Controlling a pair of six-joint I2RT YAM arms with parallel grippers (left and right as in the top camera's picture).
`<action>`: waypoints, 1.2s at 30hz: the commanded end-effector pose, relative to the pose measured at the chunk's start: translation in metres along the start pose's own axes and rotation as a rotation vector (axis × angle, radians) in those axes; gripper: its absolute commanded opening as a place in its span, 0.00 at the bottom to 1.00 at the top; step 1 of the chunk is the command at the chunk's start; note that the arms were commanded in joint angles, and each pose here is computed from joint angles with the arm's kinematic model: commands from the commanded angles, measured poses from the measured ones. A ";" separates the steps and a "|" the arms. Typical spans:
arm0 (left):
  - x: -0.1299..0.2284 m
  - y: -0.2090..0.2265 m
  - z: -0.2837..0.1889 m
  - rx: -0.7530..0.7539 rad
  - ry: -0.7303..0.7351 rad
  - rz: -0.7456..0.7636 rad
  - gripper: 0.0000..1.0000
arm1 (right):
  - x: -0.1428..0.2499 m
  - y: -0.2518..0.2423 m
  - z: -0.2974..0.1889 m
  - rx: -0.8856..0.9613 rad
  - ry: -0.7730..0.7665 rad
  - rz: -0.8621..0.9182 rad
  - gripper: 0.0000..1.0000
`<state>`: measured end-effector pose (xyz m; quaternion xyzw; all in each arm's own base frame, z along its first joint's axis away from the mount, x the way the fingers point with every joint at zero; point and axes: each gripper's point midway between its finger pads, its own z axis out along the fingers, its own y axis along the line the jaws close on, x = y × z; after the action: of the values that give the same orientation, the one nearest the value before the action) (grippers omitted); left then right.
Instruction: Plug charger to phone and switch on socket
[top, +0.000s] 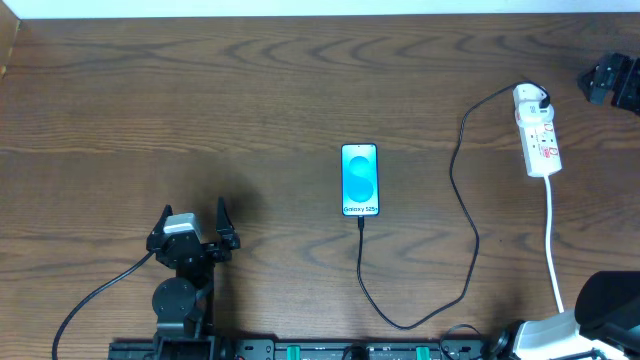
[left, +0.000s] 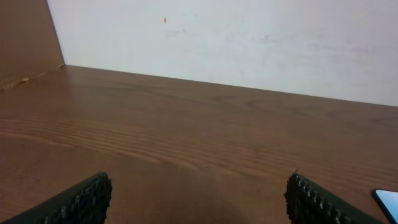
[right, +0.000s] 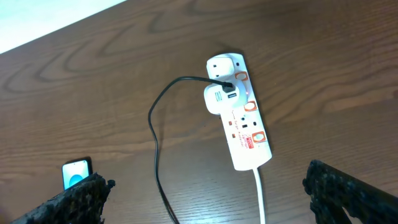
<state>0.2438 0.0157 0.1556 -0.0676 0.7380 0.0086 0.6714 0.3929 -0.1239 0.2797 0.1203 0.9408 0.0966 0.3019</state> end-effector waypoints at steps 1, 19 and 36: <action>0.018 0.001 0.001 0.000 0.053 0.023 0.89 | 0.000 0.003 -0.001 -0.008 -0.001 0.003 0.99; 0.018 0.001 0.001 0.000 0.053 0.023 0.89 | 0.004 0.119 0.055 -0.177 -0.415 -0.384 0.99; 0.018 0.001 0.001 0.000 0.053 0.023 0.89 | 0.163 0.082 0.045 -0.101 -0.813 -0.449 0.99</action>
<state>0.2440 0.0127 0.1554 -0.0603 0.7393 0.0031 0.6707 0.3161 0.0111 0.1857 -0.0857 0.7474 0.0368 0.6578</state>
